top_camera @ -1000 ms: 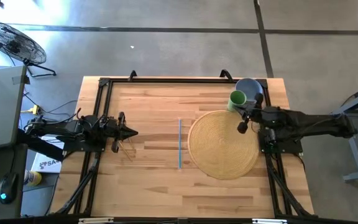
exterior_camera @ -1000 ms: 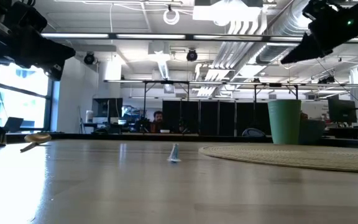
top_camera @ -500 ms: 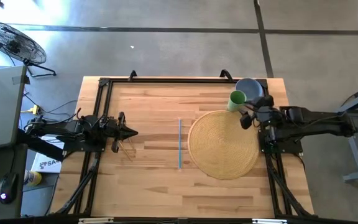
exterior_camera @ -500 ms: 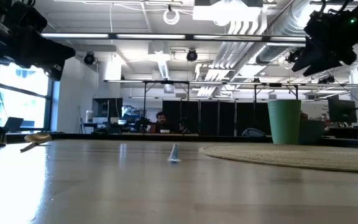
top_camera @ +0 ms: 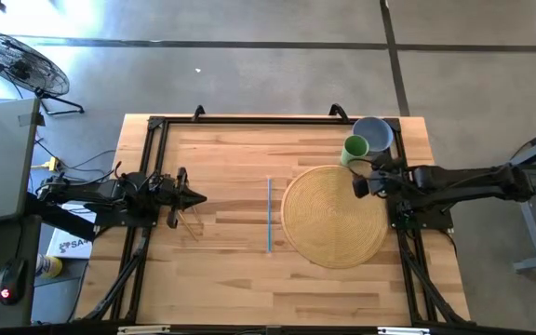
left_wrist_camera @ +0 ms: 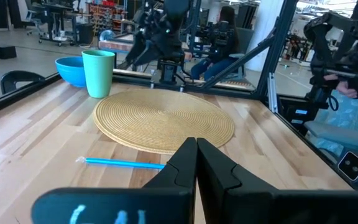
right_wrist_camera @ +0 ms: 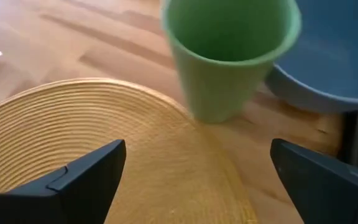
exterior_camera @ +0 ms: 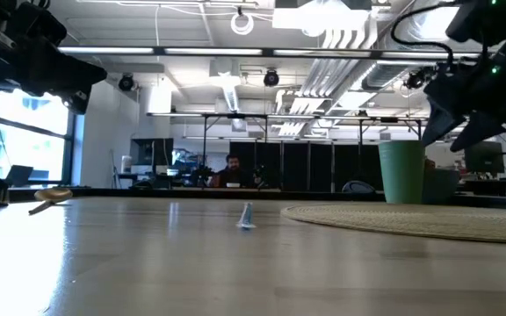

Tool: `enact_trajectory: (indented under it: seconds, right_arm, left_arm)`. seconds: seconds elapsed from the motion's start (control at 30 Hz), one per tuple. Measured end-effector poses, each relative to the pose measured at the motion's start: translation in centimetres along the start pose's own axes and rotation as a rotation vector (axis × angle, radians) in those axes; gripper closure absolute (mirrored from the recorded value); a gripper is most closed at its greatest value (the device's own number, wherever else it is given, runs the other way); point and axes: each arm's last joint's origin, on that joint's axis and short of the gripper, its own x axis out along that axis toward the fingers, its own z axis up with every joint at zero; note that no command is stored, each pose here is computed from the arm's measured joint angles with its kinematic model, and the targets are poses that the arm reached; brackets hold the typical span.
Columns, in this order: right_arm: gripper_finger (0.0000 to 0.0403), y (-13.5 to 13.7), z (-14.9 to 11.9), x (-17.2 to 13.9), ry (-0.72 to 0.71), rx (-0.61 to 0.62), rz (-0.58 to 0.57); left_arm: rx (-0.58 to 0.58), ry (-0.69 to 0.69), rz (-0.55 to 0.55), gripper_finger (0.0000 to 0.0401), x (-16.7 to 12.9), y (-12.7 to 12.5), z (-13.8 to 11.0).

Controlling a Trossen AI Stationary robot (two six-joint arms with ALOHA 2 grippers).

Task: Pick & Place Utensil
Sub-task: Put the green cup on the brown table mat

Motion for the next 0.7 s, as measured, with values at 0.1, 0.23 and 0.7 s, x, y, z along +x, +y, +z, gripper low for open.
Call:
enact_trajectory:
  seconds: [0.1, 0.23, 0.7]
  right_arm:
    - [0.0006, -0.3, -0.6, 0.7, -0.043, 0.048, -0.056]
    - [0.0005, -0.3, -1.2, 2.0, -0.074, 0.071, -0.048]
    - [0.0006, -1.1, -3.0, 6.0, -0.257, 0.022, -0.010]
  left_arm:
    - [0.000, 0.000, 0.000, 0.0400, 0.0, 0.0, 0.0]
    - [0.000, 0.000, -0.001, 0.0400, 0.0, 0.0, 0.0]
    - [0.000, 0.000, -0.003, 0.0400, 0.0, 0.0, 0.0]
